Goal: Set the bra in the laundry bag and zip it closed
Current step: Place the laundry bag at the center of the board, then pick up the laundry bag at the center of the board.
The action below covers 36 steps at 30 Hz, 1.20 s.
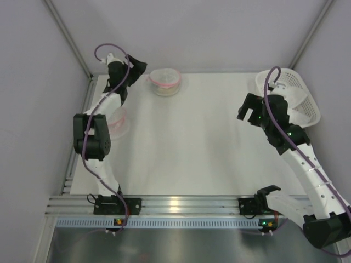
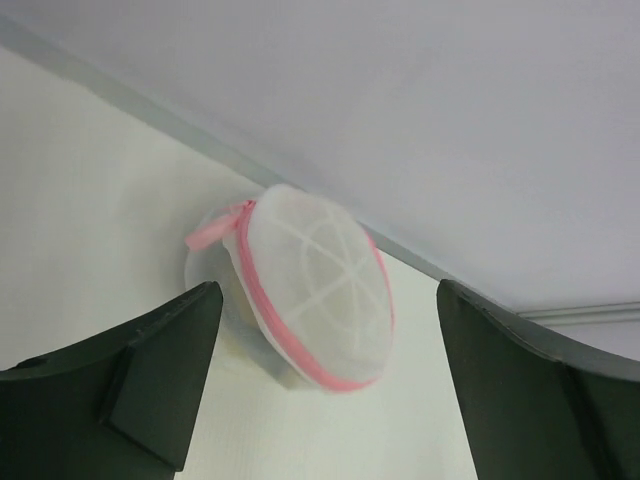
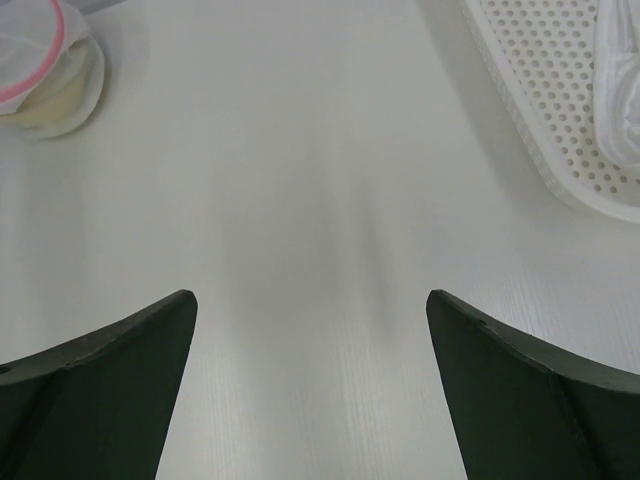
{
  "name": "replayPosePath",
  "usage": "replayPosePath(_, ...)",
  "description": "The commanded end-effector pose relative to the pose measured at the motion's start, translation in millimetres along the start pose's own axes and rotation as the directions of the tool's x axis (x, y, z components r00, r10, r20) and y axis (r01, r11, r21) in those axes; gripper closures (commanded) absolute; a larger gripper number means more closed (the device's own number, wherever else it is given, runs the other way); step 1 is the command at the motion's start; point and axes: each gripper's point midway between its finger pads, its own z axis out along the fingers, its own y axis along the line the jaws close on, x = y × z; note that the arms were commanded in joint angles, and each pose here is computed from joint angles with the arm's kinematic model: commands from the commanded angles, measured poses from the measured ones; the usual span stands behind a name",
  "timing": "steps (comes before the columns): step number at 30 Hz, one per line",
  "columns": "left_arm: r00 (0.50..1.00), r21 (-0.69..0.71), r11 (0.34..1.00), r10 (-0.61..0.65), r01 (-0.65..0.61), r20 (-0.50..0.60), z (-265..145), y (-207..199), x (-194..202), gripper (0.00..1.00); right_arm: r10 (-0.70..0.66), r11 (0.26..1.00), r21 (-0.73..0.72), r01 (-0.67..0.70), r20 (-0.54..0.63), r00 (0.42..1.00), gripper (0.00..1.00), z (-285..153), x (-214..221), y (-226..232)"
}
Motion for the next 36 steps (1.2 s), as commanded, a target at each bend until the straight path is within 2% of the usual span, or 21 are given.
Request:
replayPosePath(1,0.962,-0.011,0.964,0.264,-0.264,0.074,-59.2,-62.0,-66.9,0.06,0.024,1.000,-0.003,-0.024,0.048,0.999,0.01,-1.8,-29.2,3.1)
replayPosePath(2,0.948,-0.067,0.946,0.318,-0.318,-0.013,-70.2,-51.5,-59.9,0.02,0.024,1.000,0.009,-0.025,0.037,0.999,0.01,4.4,-29.6,2.1)
replayPosePath(4,0.920,-0.084,0.917,0.387,-0.391,-0.058,-93.7,-55.5,-61.4,0.02,0.028,0.999,0.018,-0.029,0.040,0.999,0.01,11.8,-38.8,3.4)
replayPosePath(5,0.912,-0.141,0.902,0.391,-0.407,-0.126,-106.5,-34.8,-48.5,0.02,0.024,1.000,0.015,-0.025,0.041,0.999,0.01,13.1,-42.3,4.1)
replayPosePath(6,0.907,-0.160,0.894,0.408,-0.420,-0.101,-126.1,-39.6,-57.2,0.02,0.026,1.000,0.009,-0.026,0.049,0.998,0.01,14.2,-49.0,6.7)
replayPosePath(7,0.898,-0.249,0.863,0.432,-0.439,-0.083,-138.2,-23.4,-64.6,0.02,0.024,1.000,0.005,-0.025,0.052,0.998,0.01,17.5,-51.7,7.3)
replayPosePath(10,0.876,-0.380,0.793,0.462,-0.477,-0.135,-177.9,15.6,-55.5,0.02,0.013,0.999,-0.051,-0.009,0.079,0.997,0.01,18.2,-58.6,16.9)
replayPosePath(14,0.853,-0.536,0.665,0.432,-0.520,-0.291,-217.1,75.6,-30.3,0.02,0.008,0.992,-0.126,0.002,0.084,0.996,0.01,19.5,-51.1,26.7)
replayPosePath(17,0.875,-0.614,0.626,0.384,-0.481,-0.295,-240.8,106.0,-15.6,0.02,0.008,0.982,-0.186,0.005,0.071,0.997,0.01,17.4,-37.3,32.7)
replayPosePath(19,0.914,-0.653,0.641,0.315,-0.403,-0.255,-249.0,129.1,-9.7,0.02,0.005,0.982,-0.188,0.006,0.055,0.998,0.01,14.2,-26.3,28.8)
replayPosePath(22,0.946,-0.687,0.655,0.276,-0.315,-0.170,-257.9,144.3,-20.5,0.02,-0.006,0.984,-0.177,0.013,0.040,0.999,0.01,11.6,-12.7,21.2)
replayPosePath(25,0.948,-0.685,0.664,0.286,-0.300,-0.138,-259.6,150.7,-24.7,0.02,-0.010,0.986,-0.165,0.013,0.019,1.000,0.01,10.4,-0.8,15.2)
replayPosePath(26,0.947,-0.663,0.689,0.306,-0.292,-0.100,-253.9,145.8,-32.2,0.02,-0.010,0.987,-0.162,0.012,0.013,1.000,0.01,9.3,1.6,14.0)
replayPosePath(29,0.951,-0.620,0.731,0.294,-0.285,-0.090,-245.9,150.3,-33.0,0.02,-0.006,0.990,-0.143,0.005,-0.001,1.000,0.01,6.1,9.7,7.4)
replayPosePath(32,0.970,-0.605,0.765,0.237,-0.222,-0.056,-239.7,152.2,-31.6,0.04,-0.001,0.991,-0.134,0.002,0.007,1.000,0.01,2.4,12.8,3.2)
replayPosePath(36,0.990,-0.558,0.826,0.133,-0.084,0.047,-227.8,142.4,-31.1,0.06,-0.003,0.991,-0.130,0.004,0.006,1.000,0.01,2.6,12.1,2.8)
